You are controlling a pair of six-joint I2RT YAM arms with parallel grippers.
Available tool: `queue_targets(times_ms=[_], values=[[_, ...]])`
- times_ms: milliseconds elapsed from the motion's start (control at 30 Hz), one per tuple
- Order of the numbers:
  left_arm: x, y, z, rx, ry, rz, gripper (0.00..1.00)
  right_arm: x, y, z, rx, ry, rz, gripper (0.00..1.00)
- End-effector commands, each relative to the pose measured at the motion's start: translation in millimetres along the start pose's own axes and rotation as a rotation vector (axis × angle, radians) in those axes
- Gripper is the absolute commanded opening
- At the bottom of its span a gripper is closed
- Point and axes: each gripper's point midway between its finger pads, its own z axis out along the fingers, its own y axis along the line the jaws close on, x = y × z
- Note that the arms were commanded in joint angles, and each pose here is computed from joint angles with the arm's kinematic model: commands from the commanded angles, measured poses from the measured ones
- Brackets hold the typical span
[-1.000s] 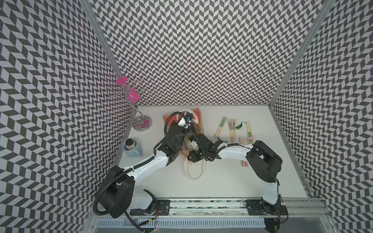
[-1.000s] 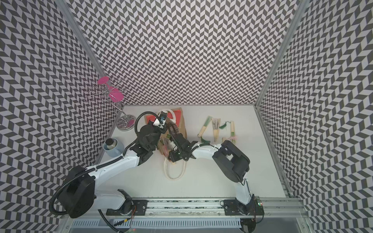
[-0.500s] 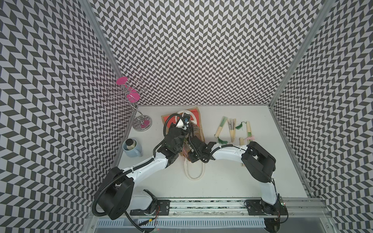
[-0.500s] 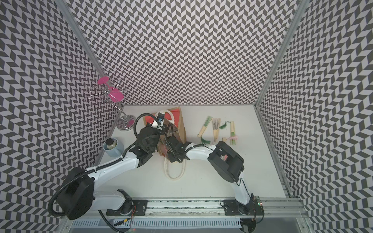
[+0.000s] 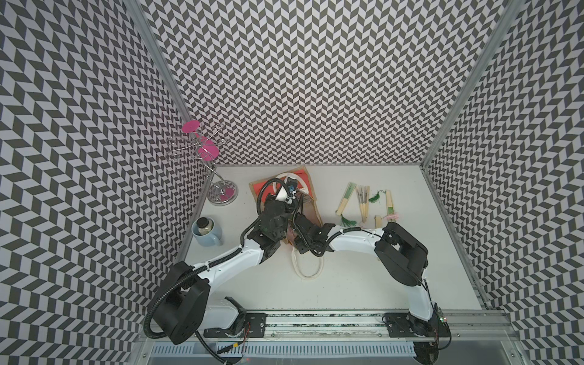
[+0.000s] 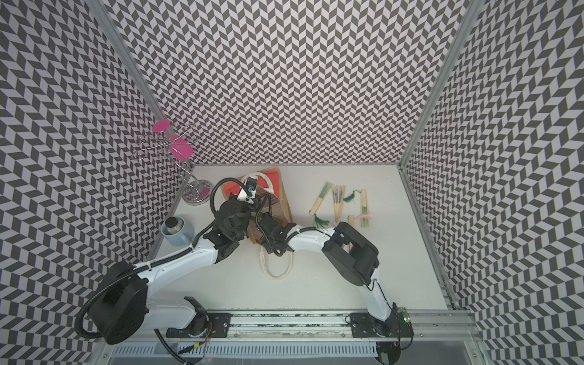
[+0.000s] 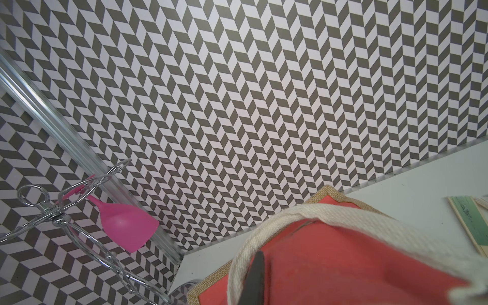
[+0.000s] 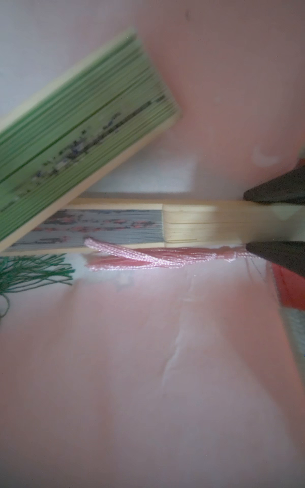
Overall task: Take out the folding fans from the tote bags
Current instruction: Pick up the folding fan from the canvas bag.
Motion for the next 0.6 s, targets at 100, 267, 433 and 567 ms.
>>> queue_targets(times_ms=[100,267,433,567], values=[[14,-1,-3,-0.027,-0.008,0.037,0.00,11,-4,-18,0.032,0.055,-0.040,0.04],[14,7,-1,-0.045,-0.011,0.021,0.00,-7,7,-38,-0.027,0.019,-0.034,0.00],[14,8,0,-0.051,-0.007,0.020,0.00,-12,12,-55,-0.066,0.015,-0.039,0.00],[16,8,2,-0.053,0.001,0.016,0.00,-13,14,-72,-0.100,0.013,-0.052,0.00]])
